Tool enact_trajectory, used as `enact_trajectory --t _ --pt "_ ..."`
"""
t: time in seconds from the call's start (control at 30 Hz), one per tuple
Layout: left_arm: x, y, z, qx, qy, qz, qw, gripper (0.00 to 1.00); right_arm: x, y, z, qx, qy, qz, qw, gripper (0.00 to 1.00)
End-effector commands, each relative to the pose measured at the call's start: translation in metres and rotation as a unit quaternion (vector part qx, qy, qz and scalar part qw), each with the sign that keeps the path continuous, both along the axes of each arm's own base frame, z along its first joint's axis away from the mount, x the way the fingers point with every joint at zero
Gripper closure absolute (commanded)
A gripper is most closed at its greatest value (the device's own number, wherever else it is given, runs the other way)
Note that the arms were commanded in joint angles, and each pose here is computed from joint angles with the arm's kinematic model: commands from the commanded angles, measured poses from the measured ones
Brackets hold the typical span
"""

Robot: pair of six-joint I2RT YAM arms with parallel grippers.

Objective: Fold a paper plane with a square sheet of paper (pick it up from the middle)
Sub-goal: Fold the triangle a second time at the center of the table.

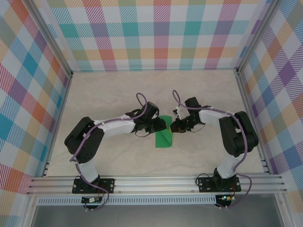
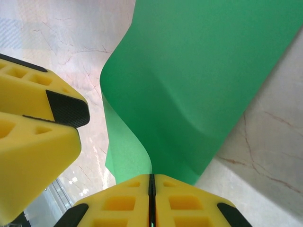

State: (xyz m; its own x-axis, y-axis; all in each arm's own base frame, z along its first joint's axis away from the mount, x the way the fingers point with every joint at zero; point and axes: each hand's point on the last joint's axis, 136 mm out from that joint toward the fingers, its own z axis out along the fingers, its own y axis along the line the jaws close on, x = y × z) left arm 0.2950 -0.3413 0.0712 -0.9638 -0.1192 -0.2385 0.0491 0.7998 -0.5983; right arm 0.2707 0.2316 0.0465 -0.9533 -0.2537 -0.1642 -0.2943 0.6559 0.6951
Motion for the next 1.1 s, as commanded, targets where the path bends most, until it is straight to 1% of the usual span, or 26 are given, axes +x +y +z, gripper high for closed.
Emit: enact_trajectory --t 0.0,0.23,0.37,0.7,0.83,0.93,1.07 --pt "-0.005 -0.007 0.012 -0.003 -0.012 -0.011 1.0 0.67 -0.003 0.005 -0.008 -0.013 0.002 0.029 0.999 0.91" --pt "-0.006 -0.004 0.014 -0.002 -0.016 -0.009 1.0 0.67 -0.003 0.004 -0.013 -0.029 -0.005 0.03 0.999 0.92" --pt "-0.007 -0.005 0.012 -0.003 -0.012 -0.013 1.0 0.67 0.001 -0.001 -0.017 -0.051 -0.01 0.024 0.998 0.92" --pt "-0.008 -0.006 0.011 -0.005 -0.01 -0.016 1.0 0.68 0.003 0.0 -0.022 -0.051 -0.005 0.021 0.998 0.92" --pt "-0.009 -0.007 0.008 -0.007 -0.005 -0.016 1.0 0.71 0.003 0.001 -0.026 -0.051 -0.001 0.021 0.998 0.91" --pt "-0.009 -0.008 0.007 -0.007 -0.003 -0.016 1.0 0.76 0.002 0.001 -0.028 -0.051 0.0 0.021 0.998 0.91" --pt "-0.008 -0.012 0.004 -0.014 0.002 -0.013 1.0 0.79 0.002 0.001 -0.028 -0.052 -0.001 0.021 0.998 0.91"
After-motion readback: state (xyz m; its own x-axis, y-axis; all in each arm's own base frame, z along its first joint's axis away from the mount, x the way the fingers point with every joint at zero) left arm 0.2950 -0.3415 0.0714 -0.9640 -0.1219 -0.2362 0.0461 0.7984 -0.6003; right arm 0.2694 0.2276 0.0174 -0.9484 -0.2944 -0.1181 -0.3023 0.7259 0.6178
